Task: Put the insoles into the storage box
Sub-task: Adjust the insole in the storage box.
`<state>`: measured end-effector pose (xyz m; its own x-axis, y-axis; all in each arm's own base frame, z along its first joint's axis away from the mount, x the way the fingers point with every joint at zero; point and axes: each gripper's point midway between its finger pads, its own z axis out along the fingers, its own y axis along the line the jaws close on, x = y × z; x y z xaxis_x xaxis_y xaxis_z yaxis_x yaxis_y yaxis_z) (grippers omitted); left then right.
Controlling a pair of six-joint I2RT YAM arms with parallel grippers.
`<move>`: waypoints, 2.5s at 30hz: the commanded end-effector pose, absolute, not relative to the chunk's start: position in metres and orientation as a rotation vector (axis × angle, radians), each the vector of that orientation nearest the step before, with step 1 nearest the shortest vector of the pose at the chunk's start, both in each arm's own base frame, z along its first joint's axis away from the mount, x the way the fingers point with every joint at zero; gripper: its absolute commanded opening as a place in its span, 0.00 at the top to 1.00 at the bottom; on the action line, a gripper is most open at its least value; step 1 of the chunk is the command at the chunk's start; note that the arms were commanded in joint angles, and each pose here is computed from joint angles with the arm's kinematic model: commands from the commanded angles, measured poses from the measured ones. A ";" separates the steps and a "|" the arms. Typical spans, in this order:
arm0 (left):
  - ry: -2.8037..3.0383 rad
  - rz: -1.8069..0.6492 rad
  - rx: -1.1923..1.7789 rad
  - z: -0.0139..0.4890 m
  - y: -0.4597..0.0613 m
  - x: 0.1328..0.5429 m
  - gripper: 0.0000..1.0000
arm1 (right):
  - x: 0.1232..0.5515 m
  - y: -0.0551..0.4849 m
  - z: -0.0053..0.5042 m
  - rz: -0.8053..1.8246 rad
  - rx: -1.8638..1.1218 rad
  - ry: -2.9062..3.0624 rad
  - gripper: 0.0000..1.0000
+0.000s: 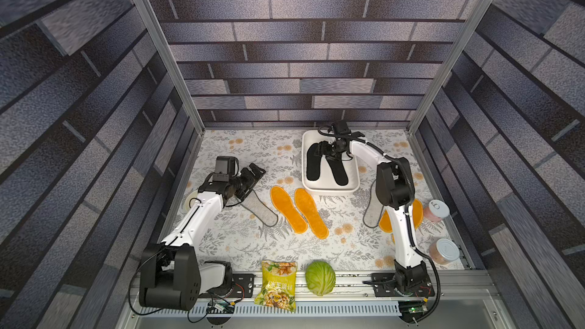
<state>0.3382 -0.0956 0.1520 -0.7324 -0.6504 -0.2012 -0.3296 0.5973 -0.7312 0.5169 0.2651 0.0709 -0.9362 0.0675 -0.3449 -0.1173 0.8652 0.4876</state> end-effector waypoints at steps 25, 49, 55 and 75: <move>2.382 -0.943 -0.775 0.151 -0.094 0.338 0.00 | 0.505 0.271 0.056 0.670 -0.115 2.758 0.34; 2.383 -0.946 -0.771 0.151 -0.094 0.338 0.00 | 0.508 0.259 0.039 0.539 -0.116 2.815 0.34; 2.381 -0.945 -0.769 0.152 -0.094 0.338 0.00 | 0.511 0.262 0.048 0.560 -0.128 2.794 0.34; 2.377 -0.935 -0.750 0.158 -0.095 0.338 0.00 | 0.463 0.238 0.204 0.602 -0.166 2.532 0.33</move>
